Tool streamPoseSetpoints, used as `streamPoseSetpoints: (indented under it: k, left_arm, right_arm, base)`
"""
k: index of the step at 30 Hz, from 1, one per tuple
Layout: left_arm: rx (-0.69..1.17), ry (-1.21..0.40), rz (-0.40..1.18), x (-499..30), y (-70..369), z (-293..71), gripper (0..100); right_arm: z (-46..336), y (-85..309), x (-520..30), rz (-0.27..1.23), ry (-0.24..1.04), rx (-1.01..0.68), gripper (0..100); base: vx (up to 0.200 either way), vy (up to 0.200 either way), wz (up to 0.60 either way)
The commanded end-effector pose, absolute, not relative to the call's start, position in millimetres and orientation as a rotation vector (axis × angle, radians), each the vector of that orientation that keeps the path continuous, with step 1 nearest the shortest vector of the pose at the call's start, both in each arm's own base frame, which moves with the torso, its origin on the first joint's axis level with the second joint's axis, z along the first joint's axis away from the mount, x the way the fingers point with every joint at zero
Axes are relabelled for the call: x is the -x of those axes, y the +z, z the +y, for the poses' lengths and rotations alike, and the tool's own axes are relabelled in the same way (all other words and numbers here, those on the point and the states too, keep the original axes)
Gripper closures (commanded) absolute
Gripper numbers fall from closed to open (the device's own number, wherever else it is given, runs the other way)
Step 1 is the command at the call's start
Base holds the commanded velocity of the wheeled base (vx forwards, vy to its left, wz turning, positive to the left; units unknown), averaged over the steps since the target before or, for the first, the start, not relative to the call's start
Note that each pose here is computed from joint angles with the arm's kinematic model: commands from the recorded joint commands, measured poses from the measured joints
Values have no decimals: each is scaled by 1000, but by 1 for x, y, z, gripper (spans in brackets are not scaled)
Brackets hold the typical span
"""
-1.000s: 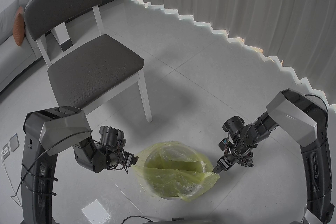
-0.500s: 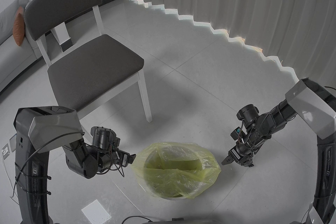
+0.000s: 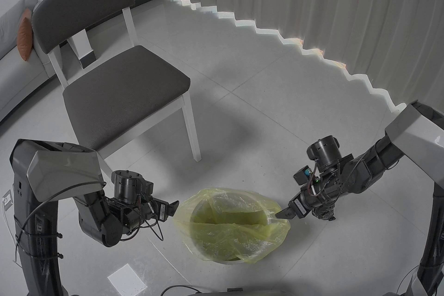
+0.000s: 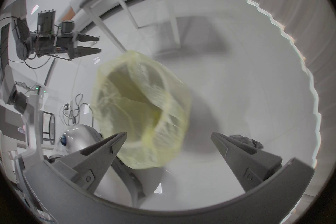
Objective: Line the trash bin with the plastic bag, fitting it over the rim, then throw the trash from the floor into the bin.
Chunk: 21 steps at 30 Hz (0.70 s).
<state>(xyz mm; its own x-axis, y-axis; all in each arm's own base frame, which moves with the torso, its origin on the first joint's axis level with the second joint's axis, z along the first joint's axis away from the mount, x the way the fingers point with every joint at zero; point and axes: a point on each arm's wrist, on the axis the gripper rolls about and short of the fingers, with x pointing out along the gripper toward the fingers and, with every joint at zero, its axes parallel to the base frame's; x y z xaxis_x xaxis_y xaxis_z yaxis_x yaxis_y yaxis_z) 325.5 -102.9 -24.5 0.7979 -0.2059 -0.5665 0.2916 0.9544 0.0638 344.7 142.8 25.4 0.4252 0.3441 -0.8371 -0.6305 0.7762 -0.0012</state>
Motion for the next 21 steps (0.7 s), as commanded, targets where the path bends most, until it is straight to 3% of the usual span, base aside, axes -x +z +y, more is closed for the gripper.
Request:
streamPoseSetpoints:
  k: [1,8,21]
  left_arm:
    - [-143,-300,534,-309,-8,-111,0]
    - [-134,-320,452,-303,-1,-117,0]
    - [-131,-327,438,-300,-1,-119,0]
  right_arm:
    - [185,35,-321,909,721,321,0]
    - [235,-1,-304,913,828,365,0]
    - [253,-41,-323,928,836,380,0]
  base:
    - [0,0,0]
    - [0,0,0]
    - [0,0,0]
